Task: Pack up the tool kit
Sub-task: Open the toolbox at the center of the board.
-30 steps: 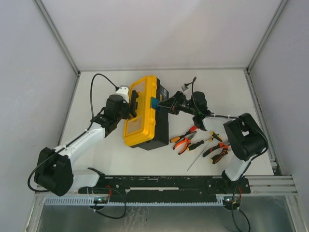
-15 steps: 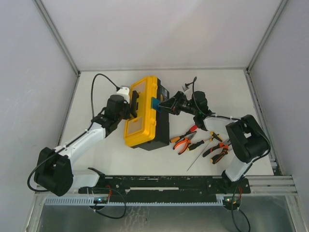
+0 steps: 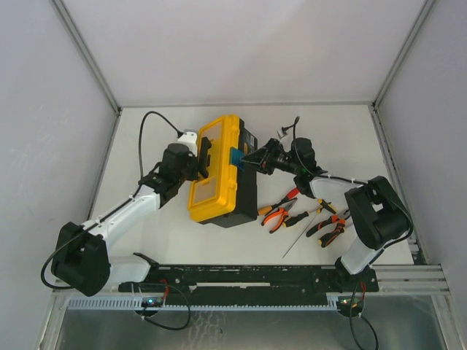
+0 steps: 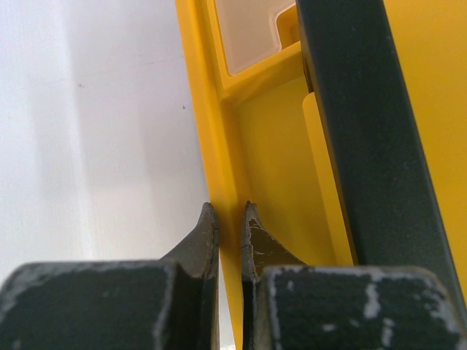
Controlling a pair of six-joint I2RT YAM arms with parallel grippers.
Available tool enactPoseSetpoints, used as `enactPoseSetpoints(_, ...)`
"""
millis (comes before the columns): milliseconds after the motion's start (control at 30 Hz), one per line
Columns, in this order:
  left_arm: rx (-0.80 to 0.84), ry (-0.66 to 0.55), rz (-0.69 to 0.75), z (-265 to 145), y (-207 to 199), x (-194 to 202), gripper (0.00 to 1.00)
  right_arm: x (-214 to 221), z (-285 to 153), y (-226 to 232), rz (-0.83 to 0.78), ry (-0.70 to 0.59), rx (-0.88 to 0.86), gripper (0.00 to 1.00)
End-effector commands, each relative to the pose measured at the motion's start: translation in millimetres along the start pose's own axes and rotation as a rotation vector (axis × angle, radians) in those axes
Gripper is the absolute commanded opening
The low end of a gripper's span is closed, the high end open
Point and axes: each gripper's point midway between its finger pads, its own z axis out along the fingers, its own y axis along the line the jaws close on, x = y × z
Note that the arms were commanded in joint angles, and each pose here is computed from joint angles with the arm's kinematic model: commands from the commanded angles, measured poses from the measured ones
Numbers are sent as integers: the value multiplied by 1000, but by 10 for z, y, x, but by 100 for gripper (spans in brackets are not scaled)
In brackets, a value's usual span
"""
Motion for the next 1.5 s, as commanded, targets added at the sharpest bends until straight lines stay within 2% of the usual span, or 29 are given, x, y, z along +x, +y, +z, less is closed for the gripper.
enactPoseSetpoints(0,14,77,221,57,-88,231,0,687,-493,1751,-310,232,-627,0)
enactPoseSetpoints(67,-17,92,250,71,-55,280,0,691,-473,1754,-305,234,-636,0)
enactPoseSetpoints(333,-90,117,308,85,47,330,0,671,-446,1637,-407,176,-417,0)
enactPoseSetpoints(767,-136,115,351,51,76,285,0,711,-479,1673,-424,207,-434,0)
enactPoseSetpoints(867,-102,95,320,64,23,288,0,658,-459,1624,-418,190,-408,0)
enactPoseSetpoints(967,-27,76,252,91,-59,319,0,533,-355,1362,-381,165,-333,0)
enactPoseSetpoints(1067,27,68,189,118,-94,358,0,449,-303,1149,-310,163,-346,0)
enactPoseSetpoints(1133,70,56,152,131,-137,359,0,424,-252,1050,-276,176,-365,10)
enactPoseSetpoints(1233,137,83,126,157,-218,433,0,439,-205,1021,-247,197,-431,32)
enactPoseSetpoints(1300,176,87,122,151,-286,445,0,410,-168,984,-215,199,-470,41)
enactPoseSetpoints(1367,202,82,101,154,-271,438,0,384,-164,983,-194,205,-513,48)
enactPoseSetpoints(1467,227,85,81,166,-288,443,0,339,-136,944,-150,214,-545,49)
